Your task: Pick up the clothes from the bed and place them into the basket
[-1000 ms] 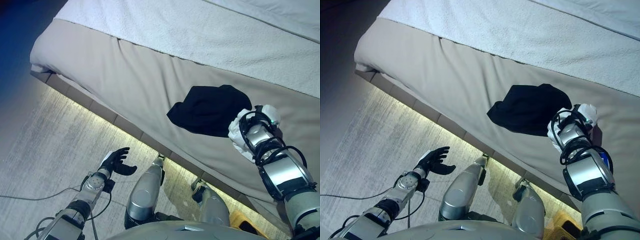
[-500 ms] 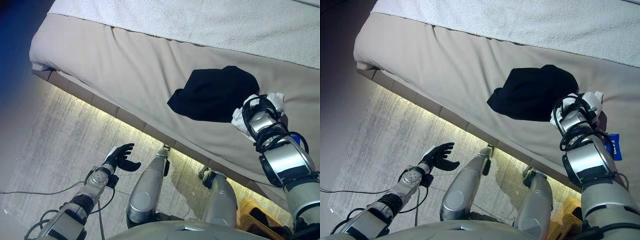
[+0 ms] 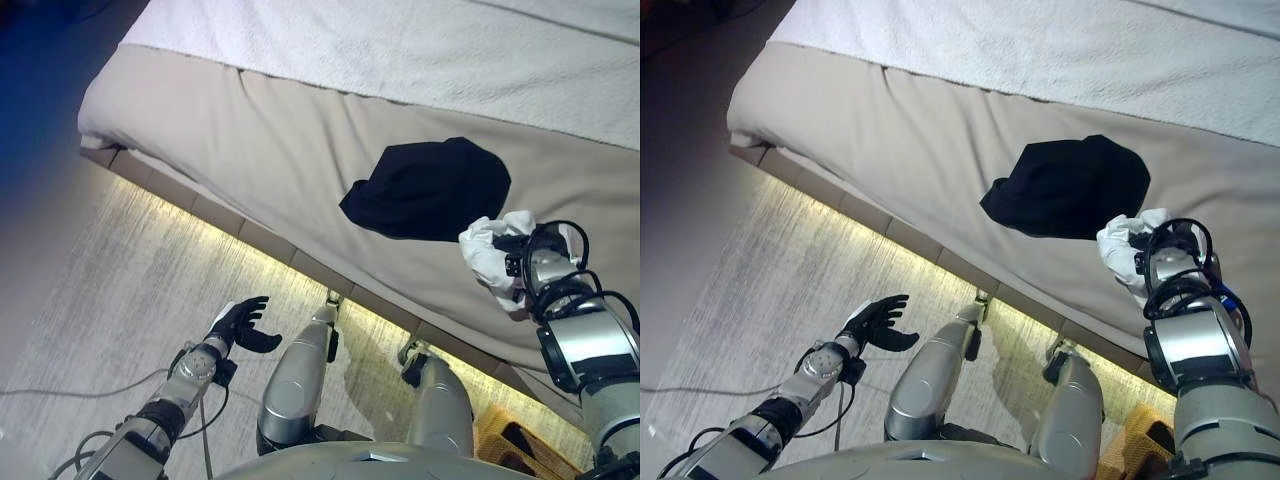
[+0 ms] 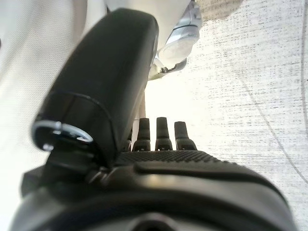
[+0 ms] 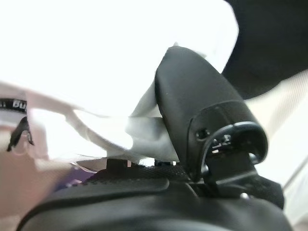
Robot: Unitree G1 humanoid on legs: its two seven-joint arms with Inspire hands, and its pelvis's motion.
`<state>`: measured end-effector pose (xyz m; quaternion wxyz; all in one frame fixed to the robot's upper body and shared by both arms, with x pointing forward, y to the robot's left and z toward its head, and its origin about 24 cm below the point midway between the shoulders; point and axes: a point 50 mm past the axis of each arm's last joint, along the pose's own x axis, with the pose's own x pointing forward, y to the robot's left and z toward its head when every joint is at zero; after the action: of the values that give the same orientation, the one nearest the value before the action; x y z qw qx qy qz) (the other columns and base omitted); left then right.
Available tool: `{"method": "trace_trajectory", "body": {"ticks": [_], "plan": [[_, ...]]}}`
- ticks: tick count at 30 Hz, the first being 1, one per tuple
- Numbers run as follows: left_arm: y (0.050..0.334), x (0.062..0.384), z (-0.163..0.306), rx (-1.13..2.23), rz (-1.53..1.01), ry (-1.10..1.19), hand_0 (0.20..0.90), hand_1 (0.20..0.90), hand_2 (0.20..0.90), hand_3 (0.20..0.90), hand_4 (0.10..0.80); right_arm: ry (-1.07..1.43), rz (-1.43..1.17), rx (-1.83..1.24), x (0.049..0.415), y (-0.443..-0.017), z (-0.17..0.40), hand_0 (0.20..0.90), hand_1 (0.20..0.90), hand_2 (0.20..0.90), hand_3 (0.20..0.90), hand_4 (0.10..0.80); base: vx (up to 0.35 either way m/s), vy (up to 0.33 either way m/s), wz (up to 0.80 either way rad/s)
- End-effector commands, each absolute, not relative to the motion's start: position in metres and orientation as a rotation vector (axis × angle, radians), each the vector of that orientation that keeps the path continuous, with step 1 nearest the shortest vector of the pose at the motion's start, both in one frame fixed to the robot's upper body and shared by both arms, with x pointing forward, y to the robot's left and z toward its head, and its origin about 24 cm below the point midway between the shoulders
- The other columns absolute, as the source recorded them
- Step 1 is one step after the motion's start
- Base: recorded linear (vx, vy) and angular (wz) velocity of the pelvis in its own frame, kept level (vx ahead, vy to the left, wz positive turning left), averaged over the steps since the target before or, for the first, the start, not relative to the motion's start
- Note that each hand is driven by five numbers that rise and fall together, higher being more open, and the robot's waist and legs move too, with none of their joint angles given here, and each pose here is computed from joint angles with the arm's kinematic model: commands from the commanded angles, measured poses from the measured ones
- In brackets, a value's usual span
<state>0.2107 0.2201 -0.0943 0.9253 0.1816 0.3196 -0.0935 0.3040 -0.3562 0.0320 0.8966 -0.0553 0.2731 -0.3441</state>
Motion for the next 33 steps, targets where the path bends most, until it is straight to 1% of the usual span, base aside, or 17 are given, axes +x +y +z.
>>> {"method": "trace_trajectory", "body": {"ticks": [1,4,7,8,11,15,21,23,24,26,28,30,33], "plan": [[0.252,0.185,-0.101,0.418,-0.100,0.684,0.900,0.900,0.900,0.900,0.800,0.330,-0.687,0.196,0.294,-0.364,0.032,0.300,0.300,0.300,0.200,0.100,0.149,-0.019,-0.08],[0.255,0.161,-0.114,0.424,-0.084,0.758,0.900,0.900,0.900,0.900,0.800,0.239,-0.594,0.413,0.285,-0.345,0.012,0.300,0.300,0.300,0.200,0.100,0.133,-0.001,-0.30],[0.257,0.143,-0.123,0.429,-0.076,0.810,0.900,0.900,0.900,0.900,0.800,0.202,-0.544,0.574,0.269,-0.333,-0.008,0.300,0.300,0.300,0.200,0.100,0.069,0.011,-0.12],[0.257,0.134,-0.128,0.429,-0.074,0.844,0.900,0.900,0.900,0.900,0.800,0.187,-0.519,0.667,0.259,-0.322,-0.019,0.300,0.300,0.300,0.200,0.100,0.077,0.028,-0.19],[0.255,0.122,-0.134,0.439,-0.081,0.888,0.900,0.900,0.900,0.900,0.800,0.156,-0.467,0.826,0.240,-0.301,-0.039,0.300,0.300,0.300,0.200,0.100,0.105,0.012,-0.22],[0.253,0.125,-0.134,0.419,-0.056,0.890,0.900,0.900,0.900,0.900,0.800,0.087,-0.419,0.927,0.225,-0.278,-0.044,0.300,0.300,0.300,0.200,0.100,-0.003,-0.011,-0.24],[0.243,0.133,-0.133,0.381,-0.060,0.861,0.900,0.900,0.900,0.900,0.800,-0.073,-0.427,1.036,0.210,-0.269,-0.039,0.300,0.300,0.300,0.200,0.100,-0.064,-0.015,-0.21],[0.238,0.130,-0.135,0.378,-0.075,0.864,0.900,0.900,0.900,0.900,0.800,-0.091,-0.441,1.030,0.208,-0.267,-0.037,0.300,0.300,0.300,0.200,0.100,-0.046,0.039,-0.15],[0.234,0.122,-0.139,0.360,-0.071,0.879,0.900,0.900,0.900,0.900,0.800,-0.073,-0.442,1.028,0.210,-0.264,-0.035,0.300,0.300,0.300,0.200,0.100,0.000,0.072,-0.33],[0.227,0.110,-0.143,0.319,-0.050,0.892,0.900,0.900,0.900,0.900,0.800,-0.056,-0.410,1.031,0.216,-0.258,-0.033,0.300,0.300,0.300,0.200,0.100,-0.073,0.107,-0.78],[0.222,0.104,-0.145,0.303,-0.076,0.888,0.900,0.900,0.900,0.900,0.800,-0.059,-0.422,1.035,0.221,-0.255,-0.032,0.300,0.300,0.300,0.200,0.100,-0.151,0.156,-1.78],[0.220,0.108,-0.144,0.321,-0.112,0.879,0.900,0.900,0.900,0.900,0.800,-0.075,-0.475,1.035,0.222,-0.257,-0.033,0.300,0.300,0.300,0.200,0.100,-0.154,0.166,-1.44],[0.220,0.120,-0.142,0.373,-0.153,0.867,0.900,0.900,0.900,0.900,0.800,-0.102,-0.552,1.047,0.219,-0.261,-0.036,0.300,0.300,0.300,0.200,0.100,-0.157,0.151,-0.71]]}}
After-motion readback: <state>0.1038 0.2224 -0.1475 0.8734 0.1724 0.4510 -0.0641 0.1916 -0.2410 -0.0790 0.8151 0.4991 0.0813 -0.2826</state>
